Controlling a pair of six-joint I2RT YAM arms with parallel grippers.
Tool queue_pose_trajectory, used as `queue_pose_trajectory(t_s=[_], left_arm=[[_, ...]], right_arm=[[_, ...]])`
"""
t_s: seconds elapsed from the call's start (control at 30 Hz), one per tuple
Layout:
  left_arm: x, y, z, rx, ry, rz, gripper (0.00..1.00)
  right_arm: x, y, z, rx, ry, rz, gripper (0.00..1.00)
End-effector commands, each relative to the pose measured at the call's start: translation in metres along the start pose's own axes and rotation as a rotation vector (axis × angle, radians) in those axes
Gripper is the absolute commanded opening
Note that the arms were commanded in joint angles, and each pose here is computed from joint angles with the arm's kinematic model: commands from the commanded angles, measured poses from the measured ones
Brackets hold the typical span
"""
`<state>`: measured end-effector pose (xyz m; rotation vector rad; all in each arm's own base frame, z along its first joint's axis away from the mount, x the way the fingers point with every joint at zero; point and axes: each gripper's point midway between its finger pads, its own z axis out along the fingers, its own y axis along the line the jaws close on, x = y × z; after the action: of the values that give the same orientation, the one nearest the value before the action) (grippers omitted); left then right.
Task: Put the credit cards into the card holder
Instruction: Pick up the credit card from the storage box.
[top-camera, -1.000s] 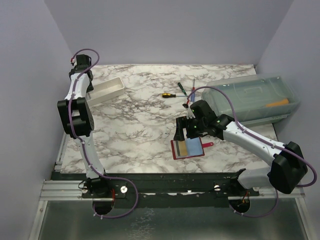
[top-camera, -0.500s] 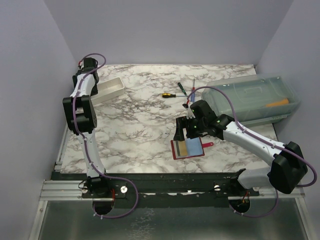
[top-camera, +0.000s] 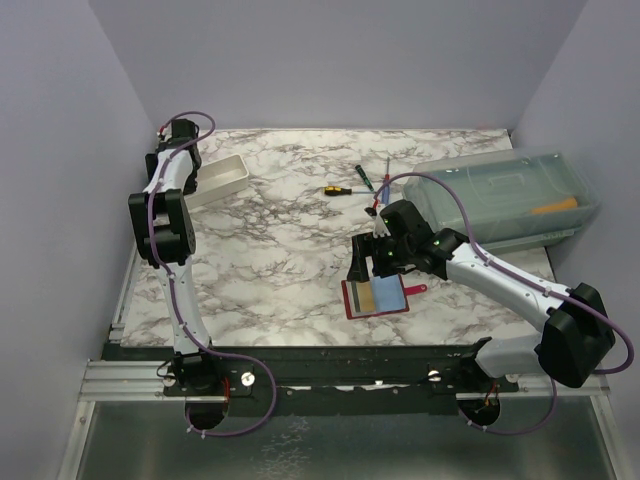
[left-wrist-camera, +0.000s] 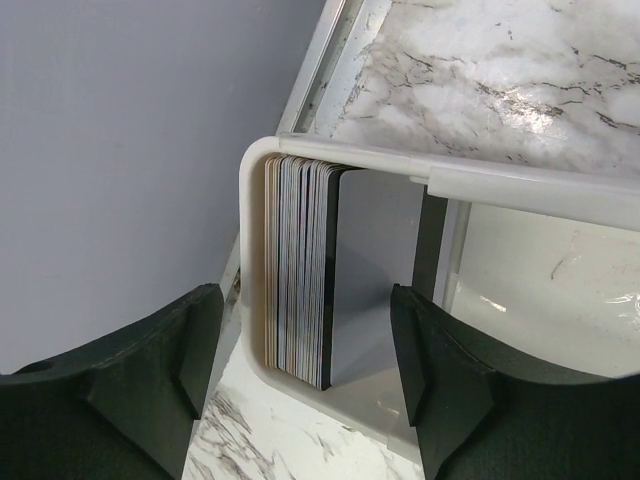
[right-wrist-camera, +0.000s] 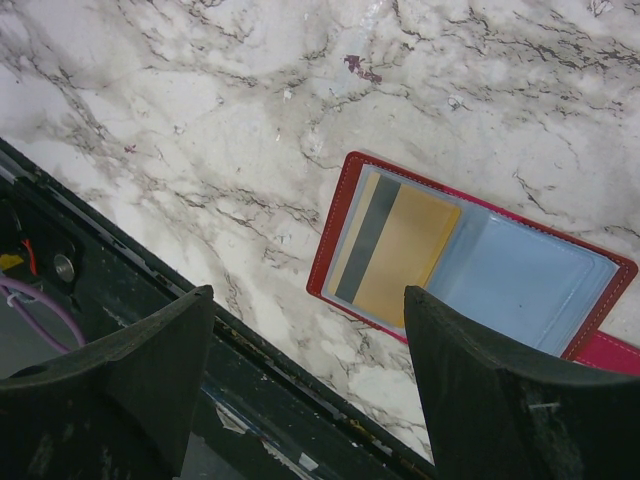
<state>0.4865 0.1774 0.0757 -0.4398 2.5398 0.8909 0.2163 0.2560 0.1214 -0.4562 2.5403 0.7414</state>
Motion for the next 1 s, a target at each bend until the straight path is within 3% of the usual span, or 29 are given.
queue_pose_trajectory(t_s=[0.0, 0.1, 0.47, 0.97], left_arm=[[-0.001, 0.019, -0.01, -0.039, 0.005, -0.012, 0.71], [-0.003, 0.022, -0.014, -0.034, -0.003, -0.02, 0.67], [-0.004, 0.024, -0.018, -0.015, -0.006, -0.032, 0.38], [-0.022, 0.023, -0.035, 0.049, -0.057, -0.085, 0.16]], right_arm=[[-0.003, 0.004, -0.003, -0.025, -0.019, -0.011, 0.79], [-0.002, 0.004, -0.003, -0.027, -0.015, -0.01, 0.79], [-0.004, 0.004, -0.002, -0.027, -0.018, -0.014, 0.79], [-0.005, 0.005, 0.0, -0.033, -0.013, -0.008, 0.79]])
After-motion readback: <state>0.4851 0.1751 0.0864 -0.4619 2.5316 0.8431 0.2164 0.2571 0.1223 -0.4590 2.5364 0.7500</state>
